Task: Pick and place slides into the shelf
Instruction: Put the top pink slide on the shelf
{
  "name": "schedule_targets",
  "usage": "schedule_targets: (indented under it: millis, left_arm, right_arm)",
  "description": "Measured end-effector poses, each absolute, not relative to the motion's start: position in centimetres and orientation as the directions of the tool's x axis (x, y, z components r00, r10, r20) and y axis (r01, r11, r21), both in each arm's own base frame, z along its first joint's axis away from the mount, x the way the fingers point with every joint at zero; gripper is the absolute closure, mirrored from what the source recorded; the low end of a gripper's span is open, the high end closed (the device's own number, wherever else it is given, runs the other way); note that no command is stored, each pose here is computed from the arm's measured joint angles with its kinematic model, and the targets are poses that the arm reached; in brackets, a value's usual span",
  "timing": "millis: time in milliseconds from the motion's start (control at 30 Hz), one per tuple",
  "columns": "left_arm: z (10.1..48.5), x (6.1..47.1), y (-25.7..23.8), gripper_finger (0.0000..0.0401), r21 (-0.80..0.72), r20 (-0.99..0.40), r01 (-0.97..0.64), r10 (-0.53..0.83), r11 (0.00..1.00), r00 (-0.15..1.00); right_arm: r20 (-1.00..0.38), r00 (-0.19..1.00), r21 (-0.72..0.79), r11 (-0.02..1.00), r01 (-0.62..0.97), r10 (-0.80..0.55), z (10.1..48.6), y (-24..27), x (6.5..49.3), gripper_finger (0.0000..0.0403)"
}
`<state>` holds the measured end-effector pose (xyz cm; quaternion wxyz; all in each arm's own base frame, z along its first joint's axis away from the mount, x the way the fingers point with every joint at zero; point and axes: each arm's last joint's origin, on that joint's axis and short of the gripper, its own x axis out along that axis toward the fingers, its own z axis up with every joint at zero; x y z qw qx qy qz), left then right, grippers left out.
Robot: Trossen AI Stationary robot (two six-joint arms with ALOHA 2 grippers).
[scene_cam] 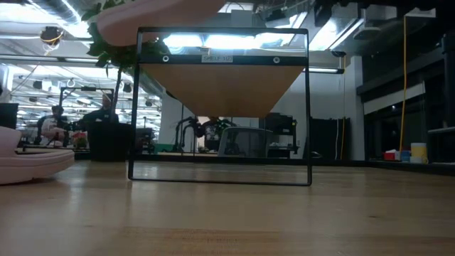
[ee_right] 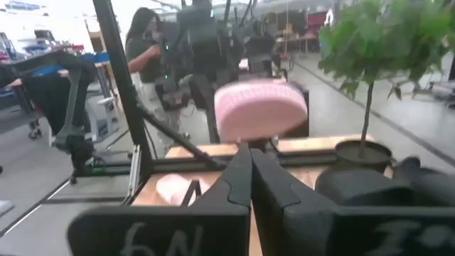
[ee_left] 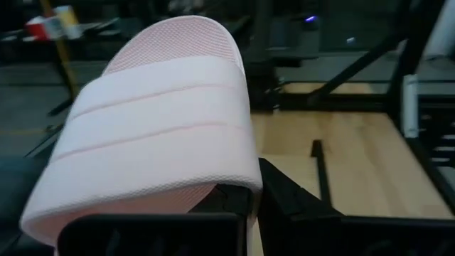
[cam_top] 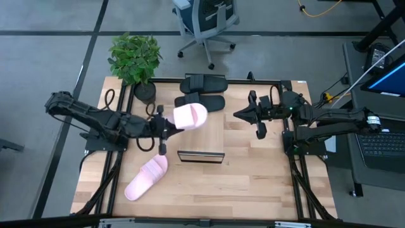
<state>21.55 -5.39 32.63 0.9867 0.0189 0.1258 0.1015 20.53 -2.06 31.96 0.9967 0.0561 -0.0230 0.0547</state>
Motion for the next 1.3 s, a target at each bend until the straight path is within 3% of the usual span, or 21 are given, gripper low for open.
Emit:
schedule_targets:
  millis: [100, 267, 467, 733, 967, 1300]
  left_arm:
    - [32.8, 21.8, -4.9, 0.0398, 0.051, -0.238, -0.131, 0.139, 0.99, 0.961]
    - [32.7, 22.1, -4.1, 0.0398, 0.017, -0.256, -0.015, 0.018, 1.0, 0.967]
    - [32.6, 22.6, -2.6, 0.0398, -0.003, -0.262, -0.012, 0.01, 1.0, 0.965]
    - [31.3, 26.0, -1.0, 0.0398, -0.038, -0.222, 0.12, -0.125, 0.992, 0.967]
    - [29.5, 27.3, -0.8, 0.0398, -0.051, -0.296, 0.174, -0.181, 0.983, 0.938]
    - [29.1, 27.9, 0.1, 0.0398, -0.053, -0.284, 0.218, -0.224, 0.975, 0.932]
  right_arm:
    - [0.016, 0.99, 0.14, 0.981, -0.138, 0.137, 31.6, -1.9, 20.5, 0.0398]
    - [0.016, 0.985, 0.06, 0.983, -0.175, 0.174, 31.7, -1.3, 20.3, 0.0398]
    - [-0.014, 0.982, 0.126, 0.975, -0.184, 0.187, 32.1, -0.3, 18.5, 0.0399]
    - [-0.015, 0.997, 0.09, 0.993, -0.078, 0.08, 32.6, 0.5, 16.6, 0.0399]
    - [-0.023, 0.997, 0.089, 0.993, -0.072, 0.074, 32.6, 0.6, 16.4, 0.0399]
    - [-0.022, 0.997, 0.048, 0.996, -0.071, 0.072, 32.6, 0.6, 16.4, 0.0399]
